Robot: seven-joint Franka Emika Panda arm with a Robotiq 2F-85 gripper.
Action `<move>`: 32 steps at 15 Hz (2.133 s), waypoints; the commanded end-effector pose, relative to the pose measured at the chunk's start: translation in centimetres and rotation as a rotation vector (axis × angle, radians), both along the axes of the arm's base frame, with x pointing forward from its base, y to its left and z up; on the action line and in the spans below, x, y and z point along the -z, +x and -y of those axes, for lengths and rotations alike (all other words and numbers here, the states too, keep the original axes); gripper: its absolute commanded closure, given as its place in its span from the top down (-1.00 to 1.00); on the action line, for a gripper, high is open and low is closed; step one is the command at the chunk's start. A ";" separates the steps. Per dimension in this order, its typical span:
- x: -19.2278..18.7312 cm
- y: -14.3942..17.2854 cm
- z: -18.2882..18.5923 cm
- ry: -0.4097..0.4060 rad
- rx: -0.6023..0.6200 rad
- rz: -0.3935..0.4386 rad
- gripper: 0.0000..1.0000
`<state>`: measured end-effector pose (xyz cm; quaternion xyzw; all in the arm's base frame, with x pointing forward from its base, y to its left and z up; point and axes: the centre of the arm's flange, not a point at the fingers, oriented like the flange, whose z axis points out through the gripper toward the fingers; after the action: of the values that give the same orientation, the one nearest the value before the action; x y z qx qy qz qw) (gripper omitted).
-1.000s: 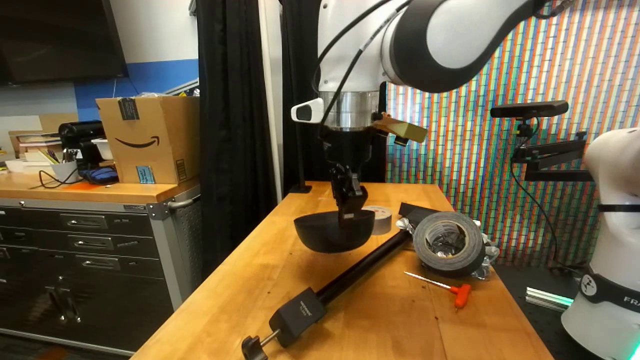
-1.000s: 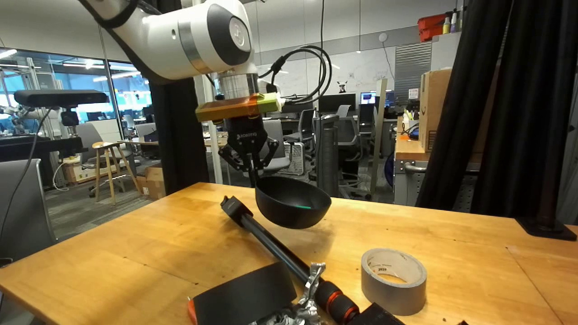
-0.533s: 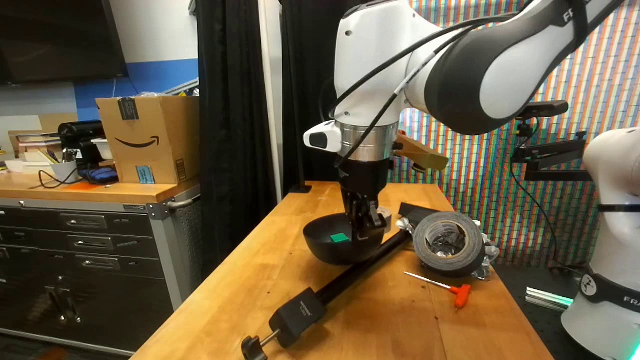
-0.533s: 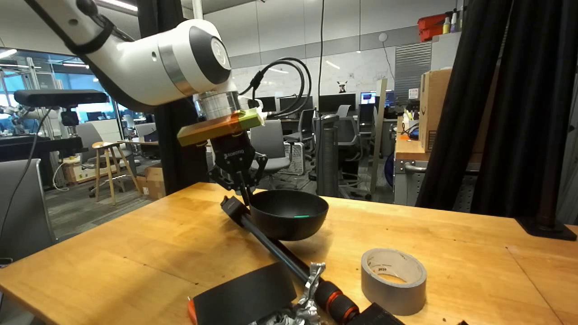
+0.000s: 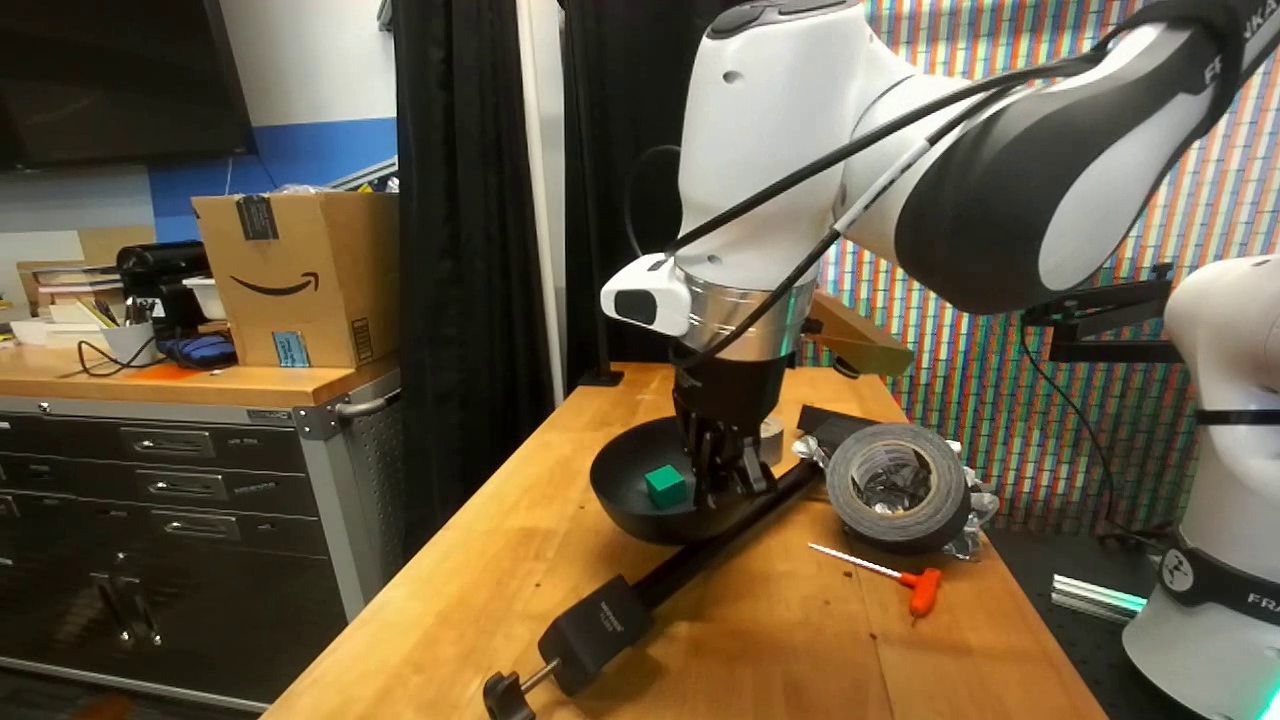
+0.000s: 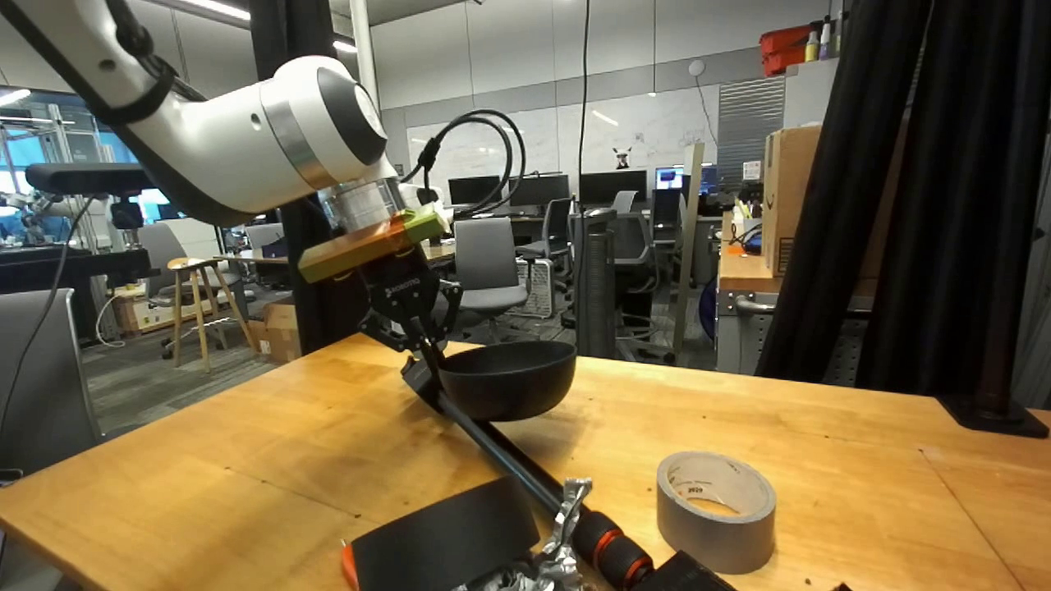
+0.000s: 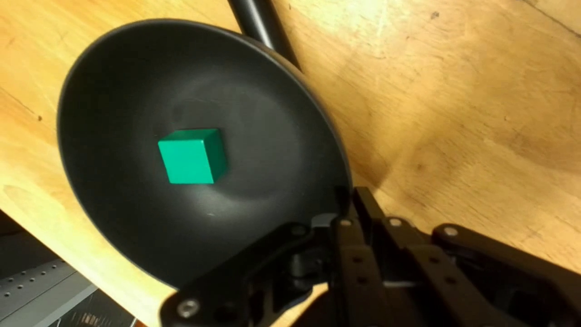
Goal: Move the black bowl to the left.
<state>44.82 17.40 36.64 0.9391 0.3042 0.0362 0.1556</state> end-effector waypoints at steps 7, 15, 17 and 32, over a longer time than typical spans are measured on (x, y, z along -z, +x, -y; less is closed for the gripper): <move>0.1 0.0 -5.3 -0.018 0.002 0.070 -0.85; -2.0 -0.8 -7.9 0.013 0.029 0.129 -0.85; -1.8 -0.5 -8.0 0.015 0.033 0.142 -0.85; -2.6 -8.2 -7.2 0.074 0.132 0.211 -0.86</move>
<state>44.09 25.23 38.60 0.9510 0.2436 0.1078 0.1568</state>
